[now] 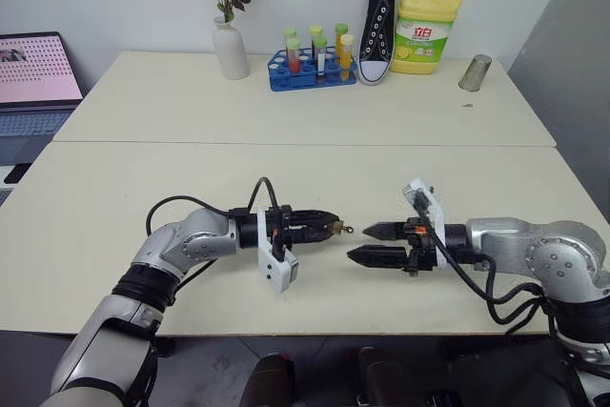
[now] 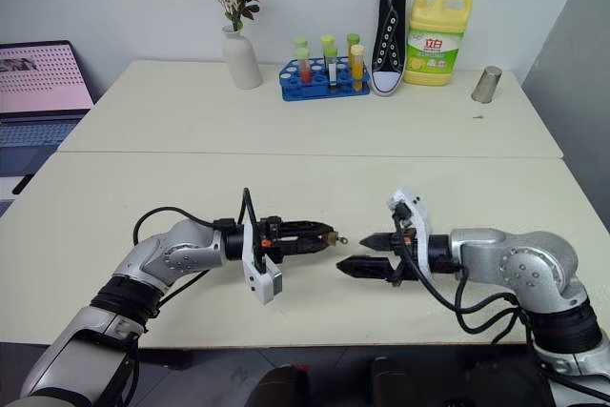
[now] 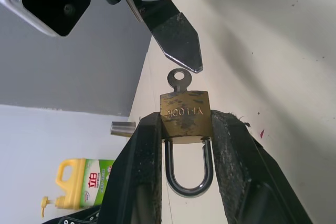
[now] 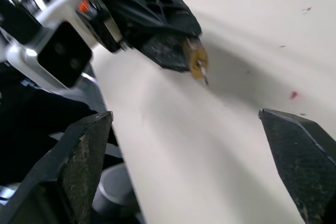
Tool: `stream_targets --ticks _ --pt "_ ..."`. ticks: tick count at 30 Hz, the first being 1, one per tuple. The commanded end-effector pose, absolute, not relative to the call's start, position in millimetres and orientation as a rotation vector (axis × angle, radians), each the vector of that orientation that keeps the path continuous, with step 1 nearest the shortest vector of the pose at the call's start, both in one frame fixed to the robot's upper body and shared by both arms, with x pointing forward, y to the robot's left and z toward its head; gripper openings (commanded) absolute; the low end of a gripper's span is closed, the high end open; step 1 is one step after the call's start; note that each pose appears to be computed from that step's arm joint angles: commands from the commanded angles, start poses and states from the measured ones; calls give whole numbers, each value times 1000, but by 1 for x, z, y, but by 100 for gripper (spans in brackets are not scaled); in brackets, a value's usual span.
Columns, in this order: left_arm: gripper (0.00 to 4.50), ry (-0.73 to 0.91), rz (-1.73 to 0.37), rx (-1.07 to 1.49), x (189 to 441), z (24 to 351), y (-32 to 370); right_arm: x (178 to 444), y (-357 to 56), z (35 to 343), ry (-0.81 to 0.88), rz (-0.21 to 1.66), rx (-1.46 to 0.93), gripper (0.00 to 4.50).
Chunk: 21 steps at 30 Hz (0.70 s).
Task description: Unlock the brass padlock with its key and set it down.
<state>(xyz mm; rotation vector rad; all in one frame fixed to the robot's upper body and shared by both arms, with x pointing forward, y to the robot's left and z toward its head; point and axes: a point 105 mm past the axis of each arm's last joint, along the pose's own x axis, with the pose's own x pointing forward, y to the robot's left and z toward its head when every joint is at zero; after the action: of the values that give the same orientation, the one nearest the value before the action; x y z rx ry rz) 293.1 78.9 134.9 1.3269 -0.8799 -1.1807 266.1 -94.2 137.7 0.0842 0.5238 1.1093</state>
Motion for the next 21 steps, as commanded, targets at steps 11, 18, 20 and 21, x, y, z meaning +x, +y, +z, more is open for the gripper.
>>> stream_targets --ticks 11,18,20,21 --pt "95 -948 -1155 1278 291 150 74 281 -62 153 301 1133 141 450" --pt "95 -952 -1156 1275 291 151 74 283 -56 150 304 1150 144 450" --pt "95 -950 -1155 1276 291 151 74 283 -56 149 308 1153 143 433" --pt "95 -950 -1154 1276 291 151 74 283 -56 149 309 1154 143 414"
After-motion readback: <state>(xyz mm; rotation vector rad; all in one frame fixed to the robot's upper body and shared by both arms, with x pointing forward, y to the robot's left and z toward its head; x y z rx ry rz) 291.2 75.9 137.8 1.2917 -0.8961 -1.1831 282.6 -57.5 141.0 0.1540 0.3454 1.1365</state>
